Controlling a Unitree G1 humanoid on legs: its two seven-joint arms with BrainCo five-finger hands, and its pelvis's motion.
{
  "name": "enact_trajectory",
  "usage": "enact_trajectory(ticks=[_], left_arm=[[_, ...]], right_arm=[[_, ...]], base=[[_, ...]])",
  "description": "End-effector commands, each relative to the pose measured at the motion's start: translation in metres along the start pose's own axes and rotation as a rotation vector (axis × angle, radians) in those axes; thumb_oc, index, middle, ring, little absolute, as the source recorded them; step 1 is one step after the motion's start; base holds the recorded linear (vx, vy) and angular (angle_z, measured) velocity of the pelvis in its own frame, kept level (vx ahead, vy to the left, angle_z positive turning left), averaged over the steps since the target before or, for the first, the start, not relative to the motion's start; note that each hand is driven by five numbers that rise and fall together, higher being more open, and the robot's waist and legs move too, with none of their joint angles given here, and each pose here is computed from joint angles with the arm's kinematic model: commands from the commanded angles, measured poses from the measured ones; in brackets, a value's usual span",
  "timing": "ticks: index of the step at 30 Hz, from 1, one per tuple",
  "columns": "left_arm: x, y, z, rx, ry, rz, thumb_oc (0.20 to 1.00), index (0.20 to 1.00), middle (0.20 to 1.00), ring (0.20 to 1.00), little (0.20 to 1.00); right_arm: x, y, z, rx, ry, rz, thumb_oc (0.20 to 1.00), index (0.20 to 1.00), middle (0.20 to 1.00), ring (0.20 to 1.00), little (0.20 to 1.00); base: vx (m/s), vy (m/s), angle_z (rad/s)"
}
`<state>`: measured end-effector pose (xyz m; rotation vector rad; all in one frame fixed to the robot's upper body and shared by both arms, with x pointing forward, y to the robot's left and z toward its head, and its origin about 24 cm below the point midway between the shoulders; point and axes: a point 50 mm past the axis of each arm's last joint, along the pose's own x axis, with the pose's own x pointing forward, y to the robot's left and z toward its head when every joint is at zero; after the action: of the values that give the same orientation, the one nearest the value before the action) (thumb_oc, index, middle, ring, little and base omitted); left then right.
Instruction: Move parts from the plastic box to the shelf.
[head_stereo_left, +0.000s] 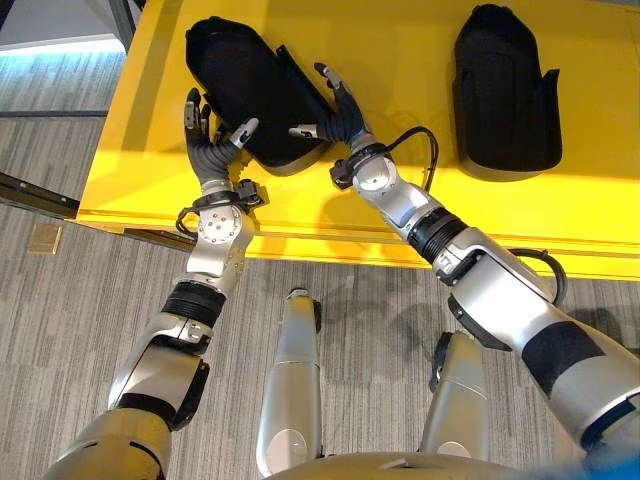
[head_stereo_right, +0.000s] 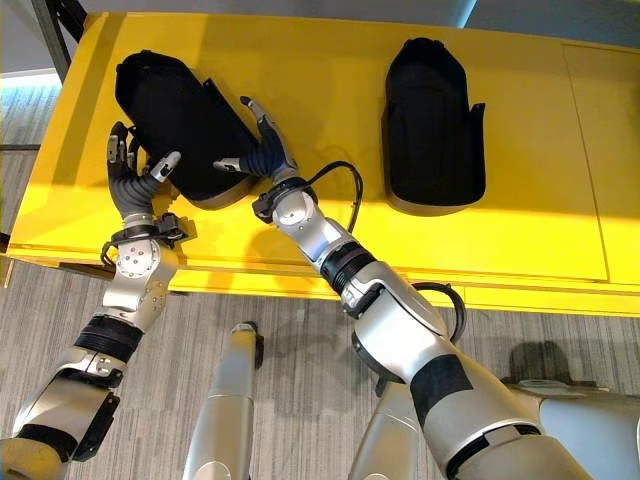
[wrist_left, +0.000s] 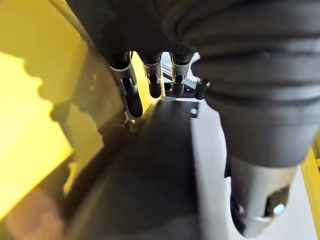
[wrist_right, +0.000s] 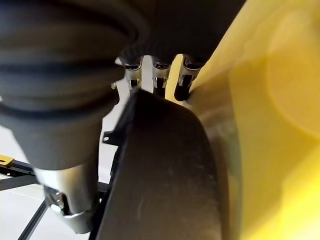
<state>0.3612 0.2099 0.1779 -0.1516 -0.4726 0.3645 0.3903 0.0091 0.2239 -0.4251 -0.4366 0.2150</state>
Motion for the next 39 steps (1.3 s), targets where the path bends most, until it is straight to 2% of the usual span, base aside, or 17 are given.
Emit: enact_trajectory(ticks=[1, 15, 20, 27, 39], left_arm=[[0.003, -0.015, -0.011, 0.017, 0.051, -0.013, 1.0, 1.0, 1.0, 1.0, 1.0], [0.009, -0.015, -0.046, 0.101, 0.268, 0.071, 1.0, 1.0, 1.0, 1.0, 1.0], [0.013, -0.019, -0.05, 0.137, 0.325, 0.078, 1.0, 1.0, 1.0, 1.0, 1.0], [0.021, -0.025, -0.047, 0.206, 0.341, 0.065, 1.0, 1.0, 1.0, 1.0, 1.0], [0.03, -0.042, -0.034, 0.279, 0.304, 0.011, 1.0, 1.0, 1.0, 1.0, 1.0]], right_arm=[[0.003, 0.004, 0.008, 0.06, -0.015, -0.025, 1.0, 1.0, 1.0, 1.0, 1.0], [-0.01, 0.031, -0.01, 0.088, 0.064, 0.027, 1.0, 1.0, 1.0, 1.0, 1.0], [-0.018, 0.041, -0.018, 0.159, 0.103, 0.039, 1.0, 1.0, 1.0, 1.0, 1.0], [-0.033, 0.051, -0.026, 0.338, 0.124, 0.047, 1.0, 1.0, 1.0, 1.0, 1.0], [-0.038, 0.048, -0.028, 0.467, 0.133, 0.008, 1.0, 1.0, 1.0, 1.0, 1.0]], base=[[0.0, 0.0, 0.0], [0.0, 0.0, 0.0], [0.0, 0.0, 0.0], [0.0, 0.002, -0.01], [0.0, 0.001, 0.0]])
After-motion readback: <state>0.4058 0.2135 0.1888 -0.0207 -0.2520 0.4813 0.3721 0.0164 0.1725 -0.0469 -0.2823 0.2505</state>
